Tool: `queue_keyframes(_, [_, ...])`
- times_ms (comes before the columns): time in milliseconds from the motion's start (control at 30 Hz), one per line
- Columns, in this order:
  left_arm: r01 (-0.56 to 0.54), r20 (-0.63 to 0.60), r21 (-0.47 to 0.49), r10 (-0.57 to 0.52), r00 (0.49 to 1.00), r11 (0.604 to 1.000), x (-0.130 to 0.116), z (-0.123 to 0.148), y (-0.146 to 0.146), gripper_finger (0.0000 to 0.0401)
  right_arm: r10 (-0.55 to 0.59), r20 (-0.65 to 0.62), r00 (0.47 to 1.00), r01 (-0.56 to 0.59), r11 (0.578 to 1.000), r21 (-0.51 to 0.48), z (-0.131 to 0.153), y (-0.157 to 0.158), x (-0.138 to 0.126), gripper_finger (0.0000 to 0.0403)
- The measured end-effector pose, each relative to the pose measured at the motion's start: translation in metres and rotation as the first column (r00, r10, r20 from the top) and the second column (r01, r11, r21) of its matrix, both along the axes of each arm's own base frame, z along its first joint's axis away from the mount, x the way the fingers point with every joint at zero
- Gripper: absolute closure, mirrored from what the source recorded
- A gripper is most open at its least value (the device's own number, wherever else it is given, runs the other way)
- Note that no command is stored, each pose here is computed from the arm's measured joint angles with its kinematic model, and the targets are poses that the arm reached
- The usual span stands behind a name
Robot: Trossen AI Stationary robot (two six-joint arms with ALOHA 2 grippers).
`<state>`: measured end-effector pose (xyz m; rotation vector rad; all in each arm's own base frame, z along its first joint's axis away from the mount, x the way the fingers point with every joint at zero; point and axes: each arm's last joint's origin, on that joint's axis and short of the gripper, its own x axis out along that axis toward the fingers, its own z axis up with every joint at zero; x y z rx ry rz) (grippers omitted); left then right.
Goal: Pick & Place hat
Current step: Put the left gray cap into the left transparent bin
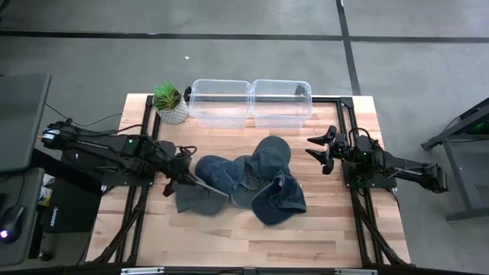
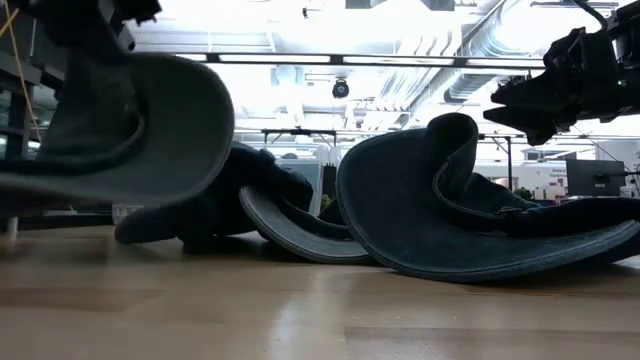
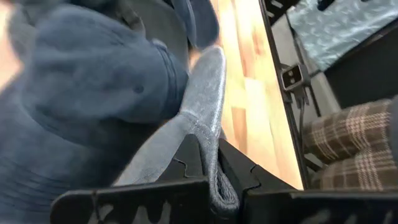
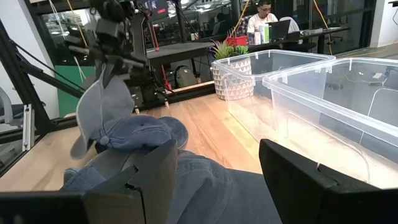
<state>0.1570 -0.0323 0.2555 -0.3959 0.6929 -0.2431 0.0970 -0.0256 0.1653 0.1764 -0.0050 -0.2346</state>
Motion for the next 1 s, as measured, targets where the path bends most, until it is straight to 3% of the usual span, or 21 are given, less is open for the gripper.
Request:
queue_keyframes(367, [-0.095,0.094,0.075,0.088,0.992,0.993,0.000,0.044,0.004,0.0401,0.000,0.000,1.000,0.000,1.000,0.000,0.000,0.000,0.000,0.0181])
queue_keyframes(700, [-0.289,0.151,0.114,0.271,0.951,0.951,0.013,0.082,0.029,0.0401,0.000,0.000,1.000,0.000,1.000,0.000,0.000,0.000,0.000,0.0181])
queue_keyframes(1000, [-0.361,0.139,0.167,0.340,0.930,0.917,0.033,0.111,0.050,0.0401,0.000,0.000,1.000,0.000,1.000,0.000,0.000,0.000,0.000,0.0181])
